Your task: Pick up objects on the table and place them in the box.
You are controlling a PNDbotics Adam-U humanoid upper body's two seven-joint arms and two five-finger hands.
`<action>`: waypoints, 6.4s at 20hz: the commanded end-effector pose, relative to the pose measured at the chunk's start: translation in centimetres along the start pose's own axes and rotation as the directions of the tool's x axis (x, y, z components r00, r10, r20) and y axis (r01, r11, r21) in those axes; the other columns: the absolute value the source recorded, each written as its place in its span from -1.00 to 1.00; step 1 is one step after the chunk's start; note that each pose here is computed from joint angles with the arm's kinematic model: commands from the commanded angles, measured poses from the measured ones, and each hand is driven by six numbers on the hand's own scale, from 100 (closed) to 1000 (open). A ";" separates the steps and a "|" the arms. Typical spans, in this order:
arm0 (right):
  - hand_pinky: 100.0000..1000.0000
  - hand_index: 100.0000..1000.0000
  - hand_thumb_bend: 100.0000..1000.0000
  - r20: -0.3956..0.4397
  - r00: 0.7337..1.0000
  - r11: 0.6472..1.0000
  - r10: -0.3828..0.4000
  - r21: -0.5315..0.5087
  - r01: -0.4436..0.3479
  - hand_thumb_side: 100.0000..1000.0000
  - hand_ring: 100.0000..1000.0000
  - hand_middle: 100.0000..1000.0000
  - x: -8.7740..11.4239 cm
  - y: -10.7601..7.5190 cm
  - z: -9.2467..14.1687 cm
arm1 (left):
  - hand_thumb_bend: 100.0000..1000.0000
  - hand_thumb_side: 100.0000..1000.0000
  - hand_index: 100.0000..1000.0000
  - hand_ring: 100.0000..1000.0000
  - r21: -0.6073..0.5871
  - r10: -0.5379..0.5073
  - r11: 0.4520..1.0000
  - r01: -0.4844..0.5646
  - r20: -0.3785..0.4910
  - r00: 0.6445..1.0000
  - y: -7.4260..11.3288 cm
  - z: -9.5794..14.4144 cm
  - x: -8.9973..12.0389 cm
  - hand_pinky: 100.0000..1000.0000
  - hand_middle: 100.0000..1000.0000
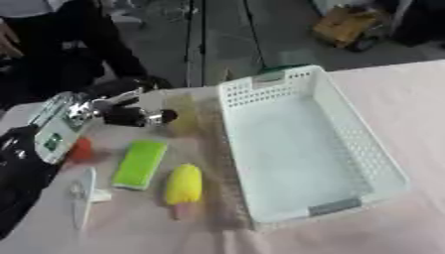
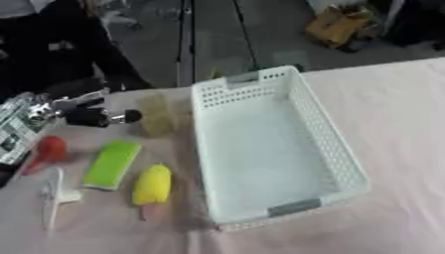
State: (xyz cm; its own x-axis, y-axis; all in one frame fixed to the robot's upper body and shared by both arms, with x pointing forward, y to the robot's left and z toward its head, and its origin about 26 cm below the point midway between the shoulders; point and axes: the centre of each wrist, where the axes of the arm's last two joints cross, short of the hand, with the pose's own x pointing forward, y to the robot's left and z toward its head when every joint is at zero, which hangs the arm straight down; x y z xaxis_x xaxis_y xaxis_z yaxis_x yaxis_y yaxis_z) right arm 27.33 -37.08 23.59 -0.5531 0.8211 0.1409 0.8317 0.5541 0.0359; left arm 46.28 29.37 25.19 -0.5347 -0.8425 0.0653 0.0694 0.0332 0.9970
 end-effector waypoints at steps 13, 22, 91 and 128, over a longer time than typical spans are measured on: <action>0.65 0.38 -1.00 0.035 0.999 0.999 -0.030 -0.023 0.031 1.00 0.68 0.43 0.6 0.3 -0.7 | 0.18 1.00 1.00 1.00 0.078 -0.046 0.995 0.054 -0.105 0.993 1.7 0.6 -1.6 1.00 1.00; 0.65 0.34 -1.00 0.028 0.999 0.999 -0.036 -0.017 0.036 1.00 0.68 0.42 0.7 0.6 -0.7 | 0.16 1.00 1.00 1.00 0.134 -0.009 0.990 0.030 -0.152 0.988 1.6 0.6 -2.0 1.00 1.00; 0.63 0.18 -1.00 -0.012 0.998 0.997 -0.061 -0.042 0.061 1.00 0.63 0.32 0.9 0.9 0.2 | 0.19 0.77 0.98 0.76 -0.011 -0.097 0.995 0.097 -0.231 0.968 1.8 0.4 -3.2 1.00 0.69; 0.63 0.16 -1.00 -0.066 0.998 0.999 -0.017 -0.045 0.014 1.00 0.63 0.30 0.6 0.4 1.3 | -0.73 0.31 0.30 -0.27 0.265 0.046 0.964 0.007 -0.196 0.979 2.9 0.3 -2.4 0.07 -0.26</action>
State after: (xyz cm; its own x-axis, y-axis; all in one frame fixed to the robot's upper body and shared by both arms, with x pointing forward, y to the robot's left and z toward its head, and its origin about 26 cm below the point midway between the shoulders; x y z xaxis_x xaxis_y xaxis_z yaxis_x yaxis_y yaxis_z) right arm 27.63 -35.96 21.69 -0.5586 0.7962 0.2322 0.8256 0.5607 0.0635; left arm 47.83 31.26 26.20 -0.3506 -0.9291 0.1174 -0.1089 0.1649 0.9803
